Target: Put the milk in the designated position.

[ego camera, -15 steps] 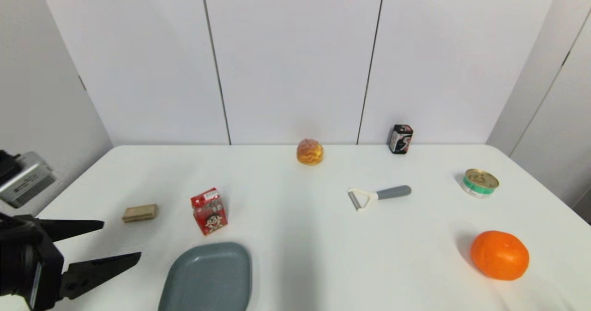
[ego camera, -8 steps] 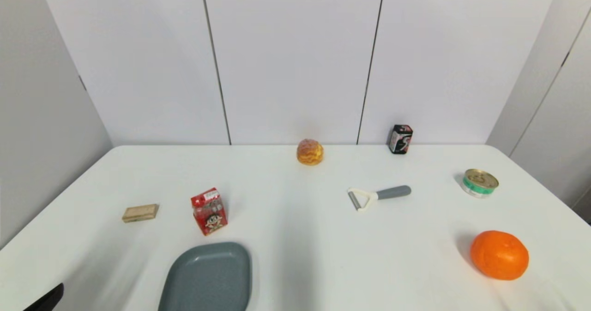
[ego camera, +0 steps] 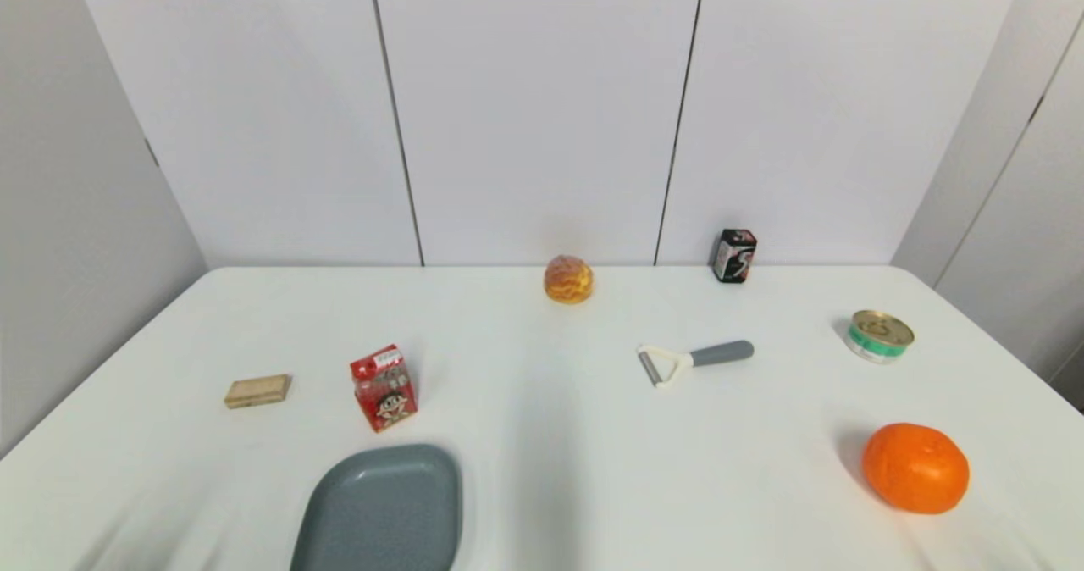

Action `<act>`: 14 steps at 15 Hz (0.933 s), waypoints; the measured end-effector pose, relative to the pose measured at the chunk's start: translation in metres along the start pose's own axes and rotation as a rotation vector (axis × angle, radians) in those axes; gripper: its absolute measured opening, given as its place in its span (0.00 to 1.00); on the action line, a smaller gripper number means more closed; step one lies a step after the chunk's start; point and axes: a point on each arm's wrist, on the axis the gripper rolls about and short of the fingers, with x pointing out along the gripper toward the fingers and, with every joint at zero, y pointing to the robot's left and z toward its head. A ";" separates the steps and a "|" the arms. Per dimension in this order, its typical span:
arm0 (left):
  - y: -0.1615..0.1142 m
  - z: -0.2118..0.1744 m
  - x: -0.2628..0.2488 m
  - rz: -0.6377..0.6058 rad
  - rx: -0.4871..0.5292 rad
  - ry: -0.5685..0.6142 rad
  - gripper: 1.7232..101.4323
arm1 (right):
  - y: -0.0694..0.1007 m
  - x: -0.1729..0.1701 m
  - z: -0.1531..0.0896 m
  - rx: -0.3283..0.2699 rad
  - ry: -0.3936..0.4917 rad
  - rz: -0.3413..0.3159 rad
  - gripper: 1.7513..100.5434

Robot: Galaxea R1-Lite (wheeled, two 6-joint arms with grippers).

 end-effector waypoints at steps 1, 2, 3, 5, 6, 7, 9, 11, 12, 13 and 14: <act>-0.001 -0.004 -0.004 -0.007 -0.013 -0.014 0.96 | 0.000 0.000 0.000 -0.001 0.000 0.000 0.97; -0.002 -0.008 -0.006 -0.003 -0.038 -0.028 0.96 | 0.000 0.000 0.000 0.000 0.000 0.001 0.97; -0.002 -0.009 -0.008 0.006 -0.079 -0.042 0.96 | 0.000 0.000 0.000 0.000 0.000 0.000 0.97; -0.002 -0.010 -0.010 0.024 -0.175 -0.067 0.96 | 0.000 0.000 0.000 0.000 0.000 0.000 0.97; -0.002 -0.010 -0.011 0.026 -0.192 -0.074 0.96 | 0.000 0.000 0.000 0.000 0.000 0.000 0.97; -0.002 -0.011 -0.011 0.027 -0.194 -0.079 0.96 | 0.000 0.000 0.000 0.000 0.000 0.000 0.97; -0.002 -0.011 -0.011 0.028 -0.195 -0.082 0.96 | 0.000 0.000 0.000 0.000 0.000 0.000 0.97; -0.002 -0.011 -0.011 0.028 -0.195 -0.084 0.96 | 0.000 0.000 0.000 0.000 0.000 0.000 0.97; -0.002 -0.011 -0.011 0.028 -0.195 -0.084 0.96 | 0.000 0.000 0.000 0.000 0.000 0.000 0.97; -0.002 -0.011 -0.011 0.028 -0.195 -0.084 0.96 | 0.000 0.000 0.000 0.000 0.000 0.000 0.97; -0.002 -0.011 -0.011 0.028 -0.194 -0.084 0.96 | 0.000 0.000 0.000 0.000 0.000 0.000 0.97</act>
